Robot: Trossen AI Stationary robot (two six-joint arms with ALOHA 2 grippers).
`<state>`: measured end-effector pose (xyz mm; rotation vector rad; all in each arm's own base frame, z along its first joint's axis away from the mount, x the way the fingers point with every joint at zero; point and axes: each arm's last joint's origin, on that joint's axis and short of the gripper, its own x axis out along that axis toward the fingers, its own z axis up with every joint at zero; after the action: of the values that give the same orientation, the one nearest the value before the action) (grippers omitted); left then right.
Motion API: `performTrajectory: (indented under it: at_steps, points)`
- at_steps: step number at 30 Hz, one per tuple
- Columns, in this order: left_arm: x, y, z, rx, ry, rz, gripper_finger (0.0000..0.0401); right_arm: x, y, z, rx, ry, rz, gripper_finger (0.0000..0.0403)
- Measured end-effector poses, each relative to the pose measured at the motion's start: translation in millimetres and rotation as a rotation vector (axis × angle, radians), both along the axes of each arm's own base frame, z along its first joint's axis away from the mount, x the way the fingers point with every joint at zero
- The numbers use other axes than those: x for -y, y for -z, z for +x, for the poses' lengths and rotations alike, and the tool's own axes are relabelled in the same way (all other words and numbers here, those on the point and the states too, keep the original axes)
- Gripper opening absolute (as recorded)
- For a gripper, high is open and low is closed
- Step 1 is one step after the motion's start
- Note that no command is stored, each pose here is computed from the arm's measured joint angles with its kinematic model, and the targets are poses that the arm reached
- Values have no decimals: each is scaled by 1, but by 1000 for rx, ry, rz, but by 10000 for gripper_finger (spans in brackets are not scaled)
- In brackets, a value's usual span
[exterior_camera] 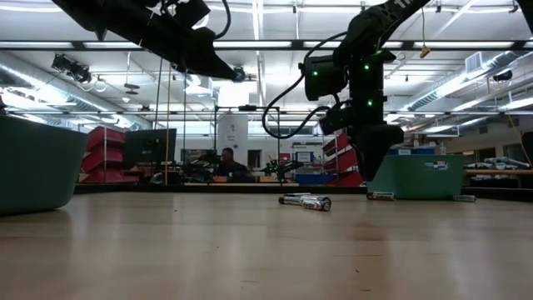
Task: Sort batteries
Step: Put the silver battery into the blue bin
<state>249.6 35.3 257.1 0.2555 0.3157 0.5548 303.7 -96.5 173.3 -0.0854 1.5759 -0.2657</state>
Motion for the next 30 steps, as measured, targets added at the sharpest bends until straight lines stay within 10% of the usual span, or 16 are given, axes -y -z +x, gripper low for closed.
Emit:
performTrajectory:
  at_steps: [23, 30]
  points:
    - [0, 1, 0, -12, -1, -9, 151, 0, 37, -25, -71, -35, 6, 162]
    - [0, 1, 0, -9, -2, -11, 151, -1, 44, -27, -46, -100, 21, 103]
